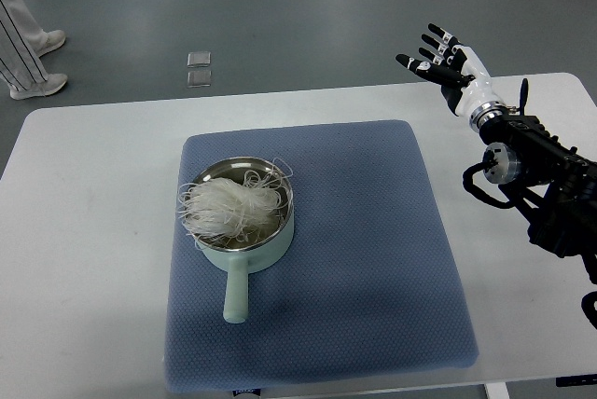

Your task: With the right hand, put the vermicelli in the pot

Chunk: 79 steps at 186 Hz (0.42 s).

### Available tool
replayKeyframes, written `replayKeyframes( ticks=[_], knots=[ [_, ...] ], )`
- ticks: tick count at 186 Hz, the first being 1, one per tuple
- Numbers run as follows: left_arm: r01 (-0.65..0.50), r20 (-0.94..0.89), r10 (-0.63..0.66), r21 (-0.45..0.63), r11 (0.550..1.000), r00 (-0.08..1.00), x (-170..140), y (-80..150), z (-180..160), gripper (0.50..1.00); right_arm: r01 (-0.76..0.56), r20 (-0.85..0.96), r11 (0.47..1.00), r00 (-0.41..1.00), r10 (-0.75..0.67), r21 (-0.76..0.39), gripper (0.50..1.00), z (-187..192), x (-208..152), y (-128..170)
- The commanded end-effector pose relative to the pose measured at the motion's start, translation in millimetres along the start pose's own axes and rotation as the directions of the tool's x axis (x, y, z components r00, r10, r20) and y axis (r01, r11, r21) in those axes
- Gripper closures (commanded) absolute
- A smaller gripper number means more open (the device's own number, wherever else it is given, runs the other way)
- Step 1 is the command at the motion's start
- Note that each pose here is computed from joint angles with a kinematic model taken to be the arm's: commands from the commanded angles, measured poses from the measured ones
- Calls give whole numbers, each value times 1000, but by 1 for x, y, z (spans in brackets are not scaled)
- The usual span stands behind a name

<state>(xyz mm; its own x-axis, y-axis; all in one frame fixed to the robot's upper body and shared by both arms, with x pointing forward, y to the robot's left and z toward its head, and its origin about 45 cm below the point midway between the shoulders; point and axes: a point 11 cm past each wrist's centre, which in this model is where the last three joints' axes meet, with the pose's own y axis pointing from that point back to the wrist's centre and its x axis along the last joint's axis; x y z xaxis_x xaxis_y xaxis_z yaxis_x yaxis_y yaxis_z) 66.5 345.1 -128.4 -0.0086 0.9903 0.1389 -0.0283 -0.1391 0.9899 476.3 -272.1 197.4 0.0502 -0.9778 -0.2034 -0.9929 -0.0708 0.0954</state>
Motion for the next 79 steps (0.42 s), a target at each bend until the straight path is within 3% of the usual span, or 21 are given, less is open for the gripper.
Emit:
replayKeyframes(
  ticks=[1,79],
  knots=[
    [-2,-1,2,1,1000,1000,1,0,-1,500,-3,7,1000,1000,3,4,576,-1,0,0],
    [0,-1,0,4,1000,1000,0,0,-3,500,6,3,1000,1000,-6,-14,576,8,0,4]
  ],
)
